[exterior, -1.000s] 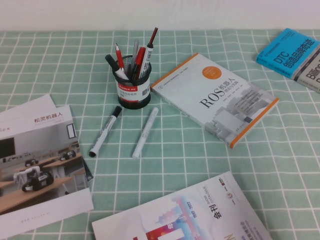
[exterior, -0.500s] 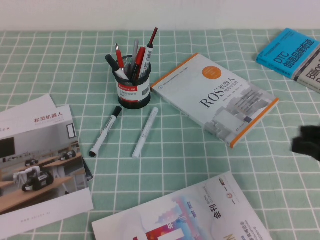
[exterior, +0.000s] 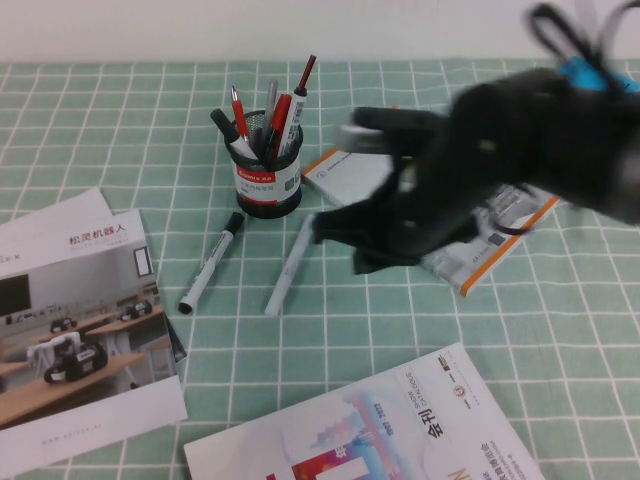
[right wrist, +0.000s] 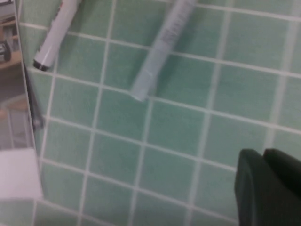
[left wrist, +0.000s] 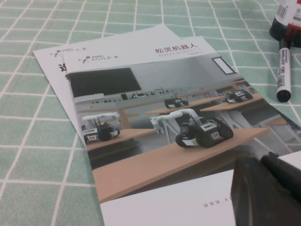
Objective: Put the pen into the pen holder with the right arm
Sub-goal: Pick up the pen on the table
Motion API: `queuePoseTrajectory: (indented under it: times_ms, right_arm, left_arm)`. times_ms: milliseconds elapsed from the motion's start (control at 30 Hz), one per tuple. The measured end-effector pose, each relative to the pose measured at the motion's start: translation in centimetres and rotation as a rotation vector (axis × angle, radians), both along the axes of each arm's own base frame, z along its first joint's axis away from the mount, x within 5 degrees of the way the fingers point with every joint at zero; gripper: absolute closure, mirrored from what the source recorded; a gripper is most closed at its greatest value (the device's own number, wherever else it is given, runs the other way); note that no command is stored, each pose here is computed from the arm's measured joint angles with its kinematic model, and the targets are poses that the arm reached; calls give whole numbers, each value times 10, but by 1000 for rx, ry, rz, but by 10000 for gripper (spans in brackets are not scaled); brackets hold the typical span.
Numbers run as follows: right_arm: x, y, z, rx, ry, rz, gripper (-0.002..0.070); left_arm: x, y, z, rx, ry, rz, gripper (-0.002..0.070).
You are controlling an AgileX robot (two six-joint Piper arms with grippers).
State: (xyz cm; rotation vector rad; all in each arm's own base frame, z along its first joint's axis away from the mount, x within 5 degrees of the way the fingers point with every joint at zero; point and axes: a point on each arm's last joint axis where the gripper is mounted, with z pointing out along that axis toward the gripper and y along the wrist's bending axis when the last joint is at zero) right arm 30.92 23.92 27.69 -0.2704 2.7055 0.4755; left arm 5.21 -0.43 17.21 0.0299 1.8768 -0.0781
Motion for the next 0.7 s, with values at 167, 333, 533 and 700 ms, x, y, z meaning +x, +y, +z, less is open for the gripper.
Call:
queuePoseTrajectory:
  times_ms: [167, 333, 533, 700]
  right_arm:
    - [37, 49, -28, -52, 99, -2, 619]
    - [67, 81, -44, -48, 128, -47, 468]
    - [91, 99, -64, -40, 128, -183, 318]
    - [103, 98, -75, -84, 80, -270, 301]
  left_arm:
    - [0, 0, 0, 0, 0, 0, 680]
    - [0, 0, 0, 0, 0, 0, 680]
    - [0, 0, 0, 0, 0, 0, 680]
    - [0, 0, 0, 0, 0, 0, 680]
